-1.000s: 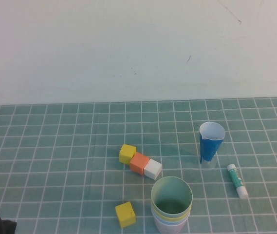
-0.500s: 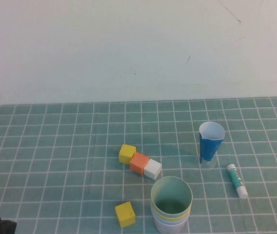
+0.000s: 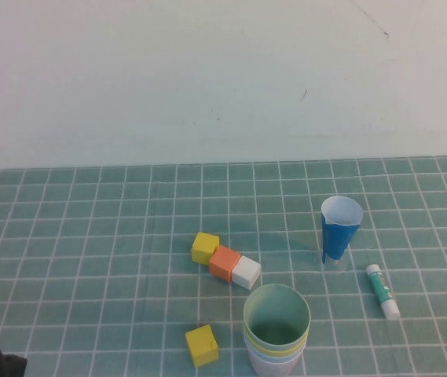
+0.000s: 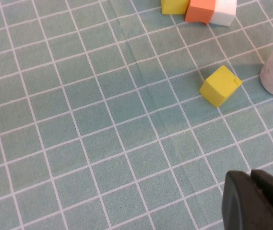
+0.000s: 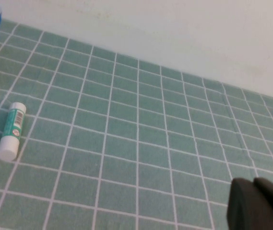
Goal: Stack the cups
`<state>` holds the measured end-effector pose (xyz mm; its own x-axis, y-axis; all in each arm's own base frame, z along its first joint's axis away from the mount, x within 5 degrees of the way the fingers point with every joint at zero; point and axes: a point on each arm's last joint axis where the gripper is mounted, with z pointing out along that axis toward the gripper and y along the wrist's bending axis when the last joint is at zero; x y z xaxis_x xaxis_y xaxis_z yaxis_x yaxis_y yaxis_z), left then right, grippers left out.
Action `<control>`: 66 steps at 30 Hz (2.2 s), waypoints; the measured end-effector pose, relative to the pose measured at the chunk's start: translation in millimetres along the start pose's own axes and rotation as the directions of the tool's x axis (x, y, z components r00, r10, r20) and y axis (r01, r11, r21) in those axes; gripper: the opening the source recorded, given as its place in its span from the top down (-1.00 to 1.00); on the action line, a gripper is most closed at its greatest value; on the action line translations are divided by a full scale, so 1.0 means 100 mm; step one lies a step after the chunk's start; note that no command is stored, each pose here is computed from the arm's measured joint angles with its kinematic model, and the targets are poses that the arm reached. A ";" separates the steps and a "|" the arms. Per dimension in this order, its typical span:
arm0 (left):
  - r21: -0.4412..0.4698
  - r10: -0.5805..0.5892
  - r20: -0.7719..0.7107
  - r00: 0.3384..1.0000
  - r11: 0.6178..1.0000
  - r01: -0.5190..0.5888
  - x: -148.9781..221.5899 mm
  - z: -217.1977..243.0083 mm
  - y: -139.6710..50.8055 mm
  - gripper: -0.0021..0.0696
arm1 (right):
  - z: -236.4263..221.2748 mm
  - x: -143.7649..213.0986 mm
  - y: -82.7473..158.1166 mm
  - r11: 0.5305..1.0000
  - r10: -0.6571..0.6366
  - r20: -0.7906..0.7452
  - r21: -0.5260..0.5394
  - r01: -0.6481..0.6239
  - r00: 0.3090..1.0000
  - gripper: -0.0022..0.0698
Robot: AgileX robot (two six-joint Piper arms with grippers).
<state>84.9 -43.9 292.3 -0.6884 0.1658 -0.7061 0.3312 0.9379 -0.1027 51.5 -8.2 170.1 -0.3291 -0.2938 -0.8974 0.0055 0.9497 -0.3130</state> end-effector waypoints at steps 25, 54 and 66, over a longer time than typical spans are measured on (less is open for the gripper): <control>-0.187 -0.105 0.573 0.812 0.949 0.255 0.64 0.06 0.37 0.95 | 0.00 0.00 0.00 1.000 -0.003 -0.002 0.000 0.003 1.000 0.95; -0.222 -0.102 0.538 0.837 0.940 0.257 1.11 0.48 0.41 0.95 | 0.00 0.00 0.00 1.000 -0.004 -0.004 0.000 0.004 1.000 0.95; -0.222 -0.099 0.536 0.838 0.941 0.254 1.11 0.48 0.41 0.95 | 0.00 0.00 0.00 1.000 -0.004 -0.004 0.000 0.004 1.000 0.95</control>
